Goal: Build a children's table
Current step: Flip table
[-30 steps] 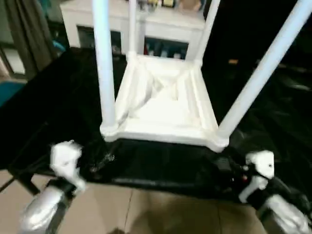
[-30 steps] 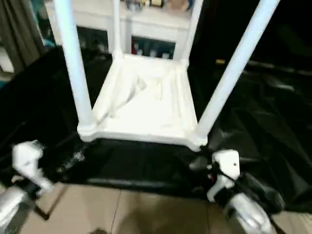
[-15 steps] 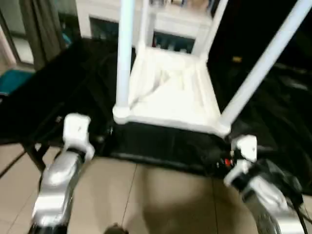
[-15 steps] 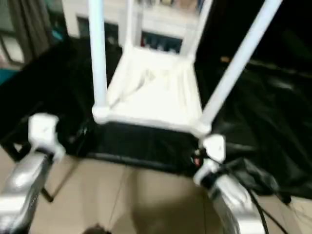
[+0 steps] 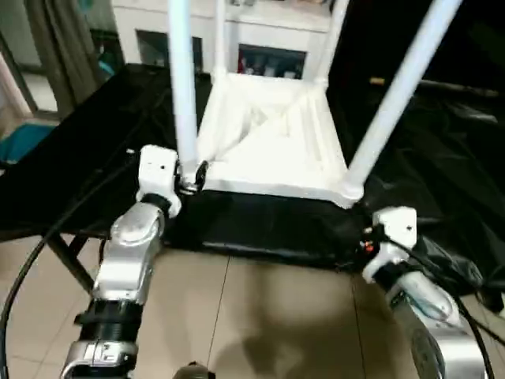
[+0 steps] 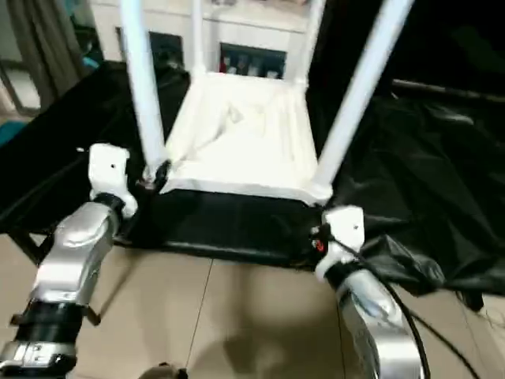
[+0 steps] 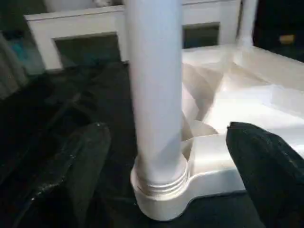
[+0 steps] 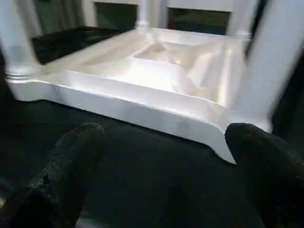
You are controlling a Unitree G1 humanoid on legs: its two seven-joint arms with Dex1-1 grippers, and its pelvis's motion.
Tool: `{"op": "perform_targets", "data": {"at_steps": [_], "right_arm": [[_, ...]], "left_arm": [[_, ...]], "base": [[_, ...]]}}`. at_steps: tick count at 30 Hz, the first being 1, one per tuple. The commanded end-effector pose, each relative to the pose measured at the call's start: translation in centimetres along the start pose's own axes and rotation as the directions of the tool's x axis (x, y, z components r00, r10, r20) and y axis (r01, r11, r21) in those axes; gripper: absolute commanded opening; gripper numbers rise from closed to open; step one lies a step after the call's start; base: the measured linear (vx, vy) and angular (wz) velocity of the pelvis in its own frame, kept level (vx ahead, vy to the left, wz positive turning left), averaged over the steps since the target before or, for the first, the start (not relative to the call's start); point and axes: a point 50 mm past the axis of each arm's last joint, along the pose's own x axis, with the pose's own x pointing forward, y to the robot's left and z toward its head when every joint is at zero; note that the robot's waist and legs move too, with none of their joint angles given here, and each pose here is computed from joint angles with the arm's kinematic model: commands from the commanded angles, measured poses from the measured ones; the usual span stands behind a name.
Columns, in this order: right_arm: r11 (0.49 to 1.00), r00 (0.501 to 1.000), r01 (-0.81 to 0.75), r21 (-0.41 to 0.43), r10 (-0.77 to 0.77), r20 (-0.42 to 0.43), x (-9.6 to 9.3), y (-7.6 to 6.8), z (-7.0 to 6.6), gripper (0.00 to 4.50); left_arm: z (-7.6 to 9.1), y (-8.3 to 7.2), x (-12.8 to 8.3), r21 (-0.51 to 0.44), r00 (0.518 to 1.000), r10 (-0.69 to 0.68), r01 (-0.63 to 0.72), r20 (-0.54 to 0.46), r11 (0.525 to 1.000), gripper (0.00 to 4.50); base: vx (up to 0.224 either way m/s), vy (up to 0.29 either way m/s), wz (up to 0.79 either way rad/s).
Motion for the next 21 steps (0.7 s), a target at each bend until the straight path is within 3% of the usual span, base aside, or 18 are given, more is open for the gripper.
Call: {"op": "perform_targets", "data": {"at_steps": [1, 6, 12, 15, 21], "right_arm": [[0.999, 0.999, 0.05, -0.005, -0.05, -0.001, 0.0, -0.6, 0.0, 4.5], [1.0, 1.0, 0.01, 0.007, -0.01, -0.015, 0.2, 0.0, -0.3, 4.5], [0.999, 0.999, -0.047, -0.019, 0.047, -0.002, 1.0, 0.5, 0.0, 4.5], [0.998, 0.998, -0.067, -0.015, 0.067, 0.002, 1.0, 0.7, 0.0, 4.5], [0.979, 0.979, -0.202, 0.0, 0.202, -0.012, 0.1, 1.6, -0.4, 4.5]], "left_arm": [[0.4, 0.1, -0.7, -0.018, 0.998, 0.029, -0.028, 0.053, 0.999, 4.45], [0.4, -0.2, -2.2, -0.028, 0.996, -0.002, 0.005, 0.093, 1.0, 4.45], [0.4, 0.5, -3.2, -0.019, 0.995, 0.055, -0.053, 0.087, 0.998, 4.45], [0.3, 0.7, -3.6, -0.012, 0.994, 0.074, -0.073, 0.084, 0.997, 4.45], [-0.3, 1.4, -7.2, -0.046, 0.988, 0.115, -0.111, 0.099, 0.993, 4.45]], "base": [[0.0, 0.0, 0.0], [0.006, -0.001, -0.04], [0.029, 0.014, -0.59], [0.14, -0.099, -0.2], [0.209, -0.029, -0.02]]}}
